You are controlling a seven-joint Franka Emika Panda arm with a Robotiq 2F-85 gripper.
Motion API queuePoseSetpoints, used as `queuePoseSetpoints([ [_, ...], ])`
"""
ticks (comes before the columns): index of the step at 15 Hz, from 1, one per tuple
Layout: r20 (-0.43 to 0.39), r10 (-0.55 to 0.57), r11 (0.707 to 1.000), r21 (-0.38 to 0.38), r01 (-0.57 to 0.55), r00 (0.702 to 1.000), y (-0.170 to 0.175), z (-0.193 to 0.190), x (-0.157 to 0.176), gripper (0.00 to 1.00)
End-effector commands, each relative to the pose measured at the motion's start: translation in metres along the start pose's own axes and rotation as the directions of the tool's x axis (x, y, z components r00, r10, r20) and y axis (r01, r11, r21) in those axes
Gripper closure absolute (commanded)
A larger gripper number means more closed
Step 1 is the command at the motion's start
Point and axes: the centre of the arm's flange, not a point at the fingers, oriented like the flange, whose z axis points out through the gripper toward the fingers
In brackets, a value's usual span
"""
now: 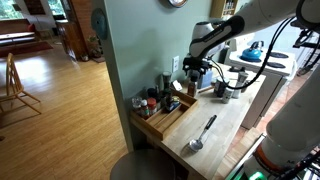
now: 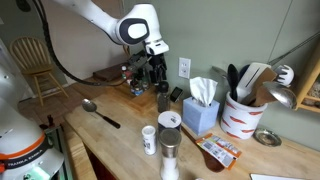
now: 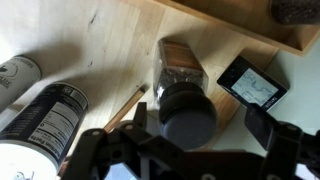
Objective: Put one glass jar in the box
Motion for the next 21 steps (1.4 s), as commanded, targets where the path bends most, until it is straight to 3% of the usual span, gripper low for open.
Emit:
queuePoseSetpoints([
  [1,0.023,0.016,0.999,-0.031,-0.016,1.000,-0.001,0.017,0.009,0.00],
  [2,0.030,0.020,0.999,-0.036,-0.019,0.999,-0.001,0.021,0.010,0.04],
  [3,0.040,0.022,0.999,-0.040,-0.020,0.999,-0.001,0.025,0.009,0.26],
  [5,0.048,0.026,0.999,-0.049,-0.024,0.999,-0.001,0.031,0.009,0.30],
  [9,0.058,0.035,0.998,-0.062,-0.031,0.998,0.000,0.039,0.007,0.63],
  [10,0.056,0.036,0.998,-0.058,-0.033,0.998,-0.001,0.036,0.008,0.67],
  [16,0.048,-0.002,1.000,-0.029,0.003,0.999,0.002,0.016,-0.004,0.70],
  [21,-0.003,-0.124,0.992,0.003,0.124,0.992,0.005,-0.018,-0.023,0.70],
])
